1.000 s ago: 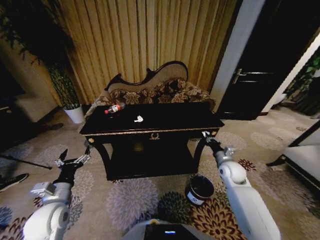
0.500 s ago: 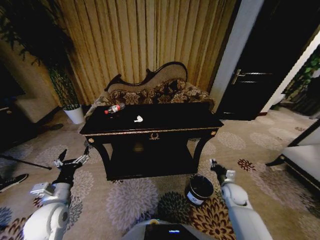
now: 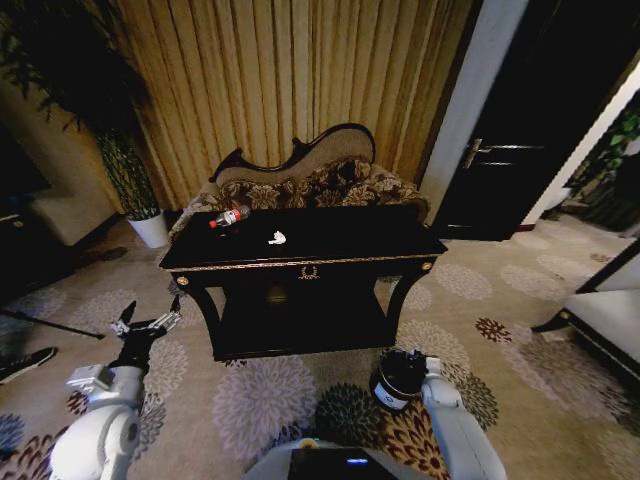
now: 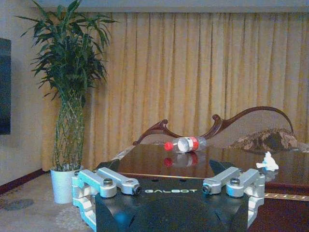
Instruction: Move to the front of the table and place the trash on the table into the trash bin.
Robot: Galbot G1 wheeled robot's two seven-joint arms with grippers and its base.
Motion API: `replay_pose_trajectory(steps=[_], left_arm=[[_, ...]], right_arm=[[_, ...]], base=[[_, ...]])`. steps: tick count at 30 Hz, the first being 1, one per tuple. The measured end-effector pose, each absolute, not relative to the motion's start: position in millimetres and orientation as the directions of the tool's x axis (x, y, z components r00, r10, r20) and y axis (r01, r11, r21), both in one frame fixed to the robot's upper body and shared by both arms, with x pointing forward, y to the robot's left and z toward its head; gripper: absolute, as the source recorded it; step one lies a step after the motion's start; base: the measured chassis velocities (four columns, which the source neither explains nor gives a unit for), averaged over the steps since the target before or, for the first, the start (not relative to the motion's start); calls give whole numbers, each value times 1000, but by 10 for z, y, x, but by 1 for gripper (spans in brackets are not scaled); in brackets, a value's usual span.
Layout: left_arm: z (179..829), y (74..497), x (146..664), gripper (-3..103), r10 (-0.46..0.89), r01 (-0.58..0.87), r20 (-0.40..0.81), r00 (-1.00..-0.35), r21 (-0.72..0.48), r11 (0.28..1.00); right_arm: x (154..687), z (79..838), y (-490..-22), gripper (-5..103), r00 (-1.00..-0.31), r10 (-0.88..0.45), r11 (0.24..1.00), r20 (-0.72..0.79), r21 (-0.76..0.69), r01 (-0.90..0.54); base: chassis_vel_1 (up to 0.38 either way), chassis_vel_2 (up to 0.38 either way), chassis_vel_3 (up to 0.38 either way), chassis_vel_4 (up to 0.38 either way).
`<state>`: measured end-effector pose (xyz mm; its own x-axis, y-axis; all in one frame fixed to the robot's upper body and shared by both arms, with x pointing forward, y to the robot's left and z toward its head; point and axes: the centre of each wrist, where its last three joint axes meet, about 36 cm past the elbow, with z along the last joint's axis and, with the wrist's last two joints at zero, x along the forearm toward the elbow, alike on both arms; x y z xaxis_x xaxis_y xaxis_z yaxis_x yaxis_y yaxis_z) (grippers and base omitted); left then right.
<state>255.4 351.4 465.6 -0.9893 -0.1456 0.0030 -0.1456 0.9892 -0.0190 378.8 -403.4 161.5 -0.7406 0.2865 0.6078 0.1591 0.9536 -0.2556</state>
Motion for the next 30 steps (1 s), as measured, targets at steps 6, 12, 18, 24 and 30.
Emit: replay_pose_trajectory(steps=[6, 12, 18, 24, 30], left_arm=[[4640, 3473, 2525, 100, -143, -143, 8, -990, -14, 990], [4676, 3446, 2497, 100, -140, -140, 1, -990, -13, 990], [4677, 3431, 2484, 100, -141, -141, -2, -990, -18, 990], [4669, 3443, 2464, 100, -148, -148, -5, -989, -16, 989], [4669, 3443, 2470, 100, -149, -149, -9, -989, -16, 989]], right_arm=[[3718, 1596, -4084, 5, -731, 297, 949, 614, -272, 157], [3625, 1625, -4133, 32, -730, 304, 947, 611, -280, 160], [3606, 1671, -4139, 54, -738, 305, 946, 602, -280, 163], [3748, 2050, -4076, 76, -823, 282, 958, 493, -188, 216], [3891, 2831, -3850, 96, -937, 228, 971, 265, -133, 198]], base=[[0, 0, 0, 0], [0, 0, 0, 0], [0, 0, 0, 0], [0, 0, 0, 0], [0, 0, 0, 0]])
